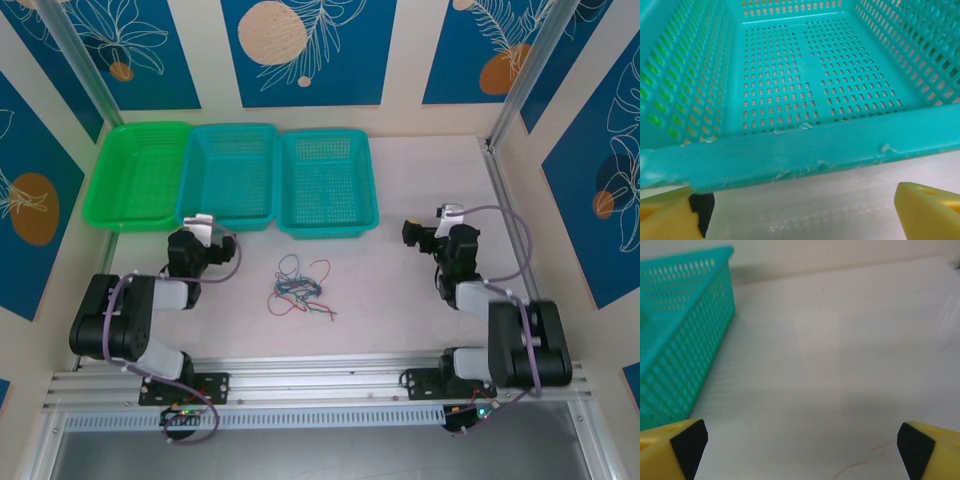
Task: Untangle the cables
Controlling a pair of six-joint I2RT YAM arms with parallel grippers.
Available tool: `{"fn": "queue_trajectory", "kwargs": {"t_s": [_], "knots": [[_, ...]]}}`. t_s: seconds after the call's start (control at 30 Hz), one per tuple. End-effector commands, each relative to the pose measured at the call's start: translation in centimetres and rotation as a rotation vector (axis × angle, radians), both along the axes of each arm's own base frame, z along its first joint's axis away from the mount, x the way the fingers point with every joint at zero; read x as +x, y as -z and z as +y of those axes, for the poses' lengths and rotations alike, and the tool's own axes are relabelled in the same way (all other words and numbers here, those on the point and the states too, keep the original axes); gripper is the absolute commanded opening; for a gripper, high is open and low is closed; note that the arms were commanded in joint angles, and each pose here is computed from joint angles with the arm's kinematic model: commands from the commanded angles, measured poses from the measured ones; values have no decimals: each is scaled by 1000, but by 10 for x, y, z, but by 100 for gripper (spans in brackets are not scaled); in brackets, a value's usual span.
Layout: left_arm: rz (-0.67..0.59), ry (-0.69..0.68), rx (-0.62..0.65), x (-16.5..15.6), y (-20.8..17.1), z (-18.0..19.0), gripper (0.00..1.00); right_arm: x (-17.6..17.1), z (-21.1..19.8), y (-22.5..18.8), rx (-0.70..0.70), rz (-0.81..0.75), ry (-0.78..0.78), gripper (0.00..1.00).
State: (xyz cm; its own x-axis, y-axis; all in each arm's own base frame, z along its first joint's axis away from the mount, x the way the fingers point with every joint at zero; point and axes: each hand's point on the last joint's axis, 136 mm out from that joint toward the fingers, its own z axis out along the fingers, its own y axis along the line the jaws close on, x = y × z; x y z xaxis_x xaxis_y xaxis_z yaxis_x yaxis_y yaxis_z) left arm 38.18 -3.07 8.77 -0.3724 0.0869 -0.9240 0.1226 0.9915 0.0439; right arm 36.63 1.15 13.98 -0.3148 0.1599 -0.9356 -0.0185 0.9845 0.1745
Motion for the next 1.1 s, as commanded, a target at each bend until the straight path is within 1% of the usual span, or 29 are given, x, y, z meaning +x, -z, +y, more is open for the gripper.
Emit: {"fn": "queue_trajectory", "kwargs": {"t_s": [0.0, 0.07, 0.13, 0.2, 0.3, 0.4, 0.47, 0.53, 0.63, 0.67, 0.7, 0.77, 0.8, 0.9, 0.93, 0.97, 1.0, 1.07], "knots": [[-60, -80, -8, -7, -31, 15, 91, -25, -10, -20, 121, 52, 94, 100], [-61, -143, -29, -15, -47, 24, 88, -41, -3, -37, 183, 70, 74, 100], [-86, -152, -57, -23, -63, 24, 85, -55, 10, -54, 246, 78, 20, 100], [-74, -130, -97, -28, -76, 17, 84, -69, 26, -70, 307, 105, -52, 100], [-37, -80, -197, -38, -98, -3, 81, -88, 61, -90, 376, 170, -221, 99], [24, 37, -337, -52, -124, -41, 76, -107, 105, -104, 395, 257, -430, 99], [85, 152, -415, -64, -140, -79, 72, -121, 136, -106, 356, 322, -552, 99], [155, 287, -422, -78, -149, -124, 69, -131, 161, -100, 290, 373, -643, 100], [324, 460, -369, -108, -144, -188, 69, -137, 187, -86, 191, 415, -715, 100], [377, 496, -343, -117, -140, -204, 69, -136, 191, -81, 167, 421, -718, 100], [419, 504, -322, -123, -135, -216, 67, -134, 193, -75, 155, 432, -714, 100], [475, 487, -317, -131, -124, -236, 62, -129, 190, -63, 156, 455, -665, 100], [494, 489, -336, -135, -119, -245, 60, -126, 187, -58, 158, 464, -634, 100], [567, 446, -433, -139, -102, -269, 50, -120, 168, -43, 181, 503, -511, 100], [586, 456, -474, -141, -98, -280, 51, -119, 161, -38, 197, 516, -467, 100], [587, 471, -502, -143, -95, -292, 53, -119, 155, -36, 214, 524, -438, 100], [587, 479, -515, -144, -92, -301, 55, -119, 151, -34, 227, 531, -419, 100], [575, 497, -491, -144, -88, -316, 58, -120, 145, -33, 252, 529, -397, 100]]}}
